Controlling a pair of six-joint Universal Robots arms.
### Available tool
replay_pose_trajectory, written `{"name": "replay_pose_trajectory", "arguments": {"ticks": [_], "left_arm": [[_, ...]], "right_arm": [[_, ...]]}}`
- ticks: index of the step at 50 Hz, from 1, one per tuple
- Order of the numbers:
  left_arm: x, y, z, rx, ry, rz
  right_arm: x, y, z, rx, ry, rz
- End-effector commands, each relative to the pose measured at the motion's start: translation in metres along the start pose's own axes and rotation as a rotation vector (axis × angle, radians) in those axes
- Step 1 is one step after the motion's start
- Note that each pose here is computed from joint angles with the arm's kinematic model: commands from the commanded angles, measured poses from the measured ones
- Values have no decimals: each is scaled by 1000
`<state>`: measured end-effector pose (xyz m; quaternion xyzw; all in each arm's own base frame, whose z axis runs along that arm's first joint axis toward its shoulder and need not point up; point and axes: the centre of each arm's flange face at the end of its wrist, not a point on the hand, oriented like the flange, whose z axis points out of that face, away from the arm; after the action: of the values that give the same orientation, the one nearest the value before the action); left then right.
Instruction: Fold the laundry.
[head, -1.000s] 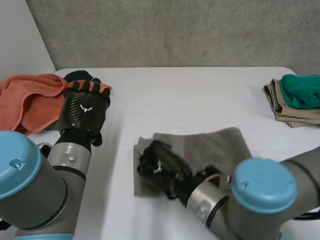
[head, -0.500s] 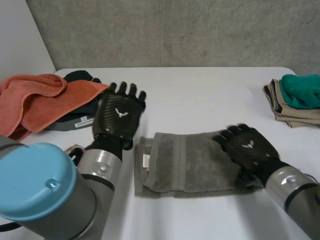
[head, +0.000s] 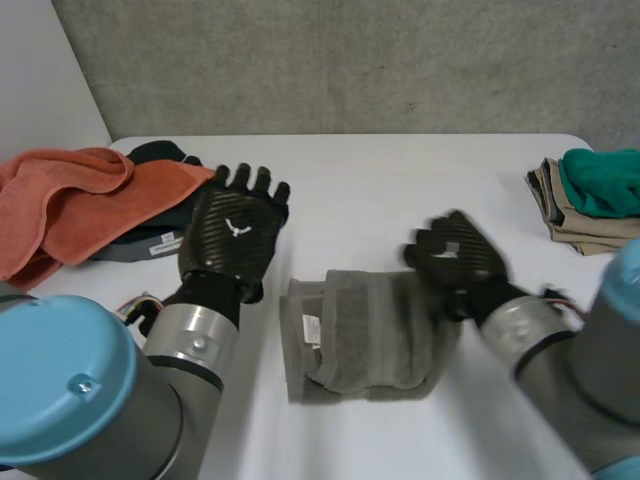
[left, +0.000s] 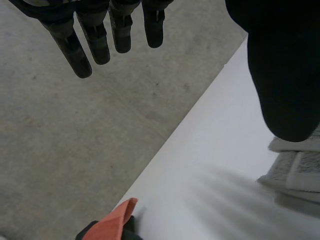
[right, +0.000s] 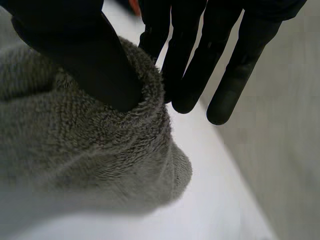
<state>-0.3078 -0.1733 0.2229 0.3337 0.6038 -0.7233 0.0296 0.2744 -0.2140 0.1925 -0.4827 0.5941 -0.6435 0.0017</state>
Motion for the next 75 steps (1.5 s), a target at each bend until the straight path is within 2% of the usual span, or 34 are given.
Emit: {"name": "replay_pose_trajectory", "arguments": {"ticks": [1, 6, 9, 13, 18, 23, 26, 32, 37, 41, 46, 56, 63, 69, 75], "left_arm": [[-24, 9, 7, -30, -73, -6], [-25, 9, 7, -31, -76, -56], [-25, 5, 8, -20, -73, -119], [-25, -3, 11, 17, -55, -198], [-13, -23, 13, 96, 30, -297], [27, -32, 14, 106, 211, -390], [44, -28, 21, 68, 262, -408], [72, 7, 36, -99, 283, -366], [74, 34, 39, -245, 184, -310], [72, 50, 33, -334, 129, -270], [79, 58, 10, -388, 146, -230], [67, 44, -13, -376, 129, -190], [69, 45, -12, -373, 137, -151], [53, 18, -1, -288, 104, -199], [21, -21, 15, -134, 116, -284]], "right_arm": [[-90, -36, -4, 163, -215, -47], [-107, -29, -1, 95, -244, -9], [-99, -31, -1, 74, -214, 137], [-34, -44, 4, 119, -69, 413], [31, -32, 3, 123, 93, 687], [49, -12, -2, 8, 136, 745], [48, -2, -3, -69, 123, 768], [31, 17, 13, -158, 63, 790], [19, 33, 26, -223, 8, 807], [9, 39, 33, -258, -26, 806], [-13, 33, 38, -260, -100, 769], [-41, 42, 43, -300, -187, 565], [-33, 38, 45, -279, -171, 505], [-14, 14, 32, -208, -124, 484], [-5, -11, -4, -99, -62, 410]]}}
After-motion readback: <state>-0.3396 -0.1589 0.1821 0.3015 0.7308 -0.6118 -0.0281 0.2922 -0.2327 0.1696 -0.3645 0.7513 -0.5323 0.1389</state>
